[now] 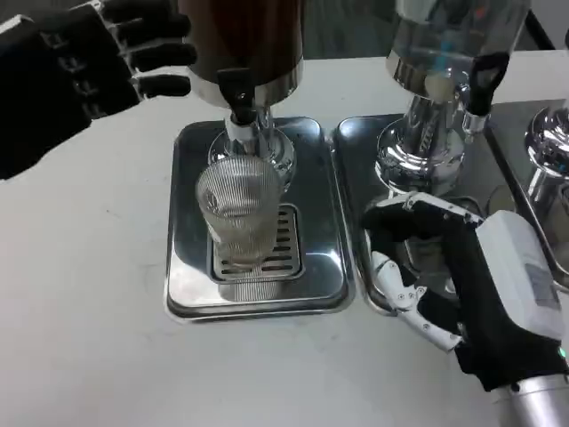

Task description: Grasp the cup under the faucet to collect the drink, then remove the cup.

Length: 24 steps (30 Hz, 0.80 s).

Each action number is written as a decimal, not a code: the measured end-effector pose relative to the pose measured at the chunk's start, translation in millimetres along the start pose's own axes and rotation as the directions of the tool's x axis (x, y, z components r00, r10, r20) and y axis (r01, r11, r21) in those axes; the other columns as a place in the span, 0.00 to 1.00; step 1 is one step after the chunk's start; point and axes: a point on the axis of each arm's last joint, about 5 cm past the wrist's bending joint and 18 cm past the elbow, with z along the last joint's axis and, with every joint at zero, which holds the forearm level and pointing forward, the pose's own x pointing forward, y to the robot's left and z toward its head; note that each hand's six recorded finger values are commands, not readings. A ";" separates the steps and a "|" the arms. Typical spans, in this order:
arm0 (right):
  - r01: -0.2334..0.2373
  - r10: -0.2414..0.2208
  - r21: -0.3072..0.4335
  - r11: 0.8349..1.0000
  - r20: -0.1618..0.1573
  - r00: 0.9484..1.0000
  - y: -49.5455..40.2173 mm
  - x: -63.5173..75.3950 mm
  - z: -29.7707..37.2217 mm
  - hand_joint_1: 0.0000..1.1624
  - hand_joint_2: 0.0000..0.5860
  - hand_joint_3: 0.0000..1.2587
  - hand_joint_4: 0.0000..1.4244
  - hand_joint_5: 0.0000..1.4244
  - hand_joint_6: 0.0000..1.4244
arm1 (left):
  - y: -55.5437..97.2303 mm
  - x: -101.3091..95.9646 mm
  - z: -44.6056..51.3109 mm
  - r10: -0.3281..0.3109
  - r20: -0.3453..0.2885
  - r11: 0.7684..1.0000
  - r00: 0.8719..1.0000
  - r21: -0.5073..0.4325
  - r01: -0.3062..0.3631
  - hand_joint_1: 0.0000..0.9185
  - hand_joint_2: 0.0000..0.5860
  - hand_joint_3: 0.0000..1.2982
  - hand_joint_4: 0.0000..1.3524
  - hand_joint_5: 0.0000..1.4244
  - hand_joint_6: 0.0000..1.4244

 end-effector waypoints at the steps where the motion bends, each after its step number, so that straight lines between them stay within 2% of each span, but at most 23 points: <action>1: 0.001 -0.001 0.000 1.000 0.000 1.000 0.1 0.0 0.0 0.45 0.79 0.47 0.39 0.38 0.35 | 0.5 0.8 0.6 -0.008 0.002 1.000 1.000 -0.009 0.008 0.00 0.10 0.16 0.07 0.09 0.10; 6: 0.006 -0.006 0.002 1.000 -0.001 1.000 0.8 0.1 -0.2 0.45 0.79 0.47 0.39 0.38 0.35 | 4.1 9.2 11.3 -0.052 0.007 0.999 0.999 -0.013 0.052 0.00 0.10 0.15 0.06 0.09 0.09; 11: 0.009 -0.009 0.004 1.000 0.002 1.000 1.1 0.7 0.2 0.45 0.79 0.47 0.39 0.38 0.35 | 6.0 19.3 22.0 -0.056 0.039 0.998 0.998 0.014 0.055 0.00 0.10 0.15 0.06 0.09 0.09; 13: 0.008 -0.008 0.006 1.000 0.004 1.000 1.6 1.1 0.4 0.46 0.79 0.47 0.39 0.38 0.35 | 6.4 26.4 20.9 -0.060 0.054 0.998 0.997 0.006 0.060 0.00 0.10 0.15 0.06 0.09 0.09; 19: 0.007 -0.007 0.012 1.000 -0.003 1.000 3.2 1.1 0.1 0.46 0.79 0.47 0.39 0.38 0.35 | 7.1 39.6 13.9 -0.050 0.009 0.999 0.999 -0.005 0.050 0.00 0.11 0.16 0.07 0.09 0.09; 24: 0.011 -0.011 0.019 1.000 -0.006 1.000 3.8 1.3 0.6 0.46 0.79 0.47 0.39 0.38 0.35 | 6.7 47.5 -0.5 -0.024 -0.026 0.999 0.999 -0.032 0.023 0.00 0.10 0.18 0.08 0.09 0.09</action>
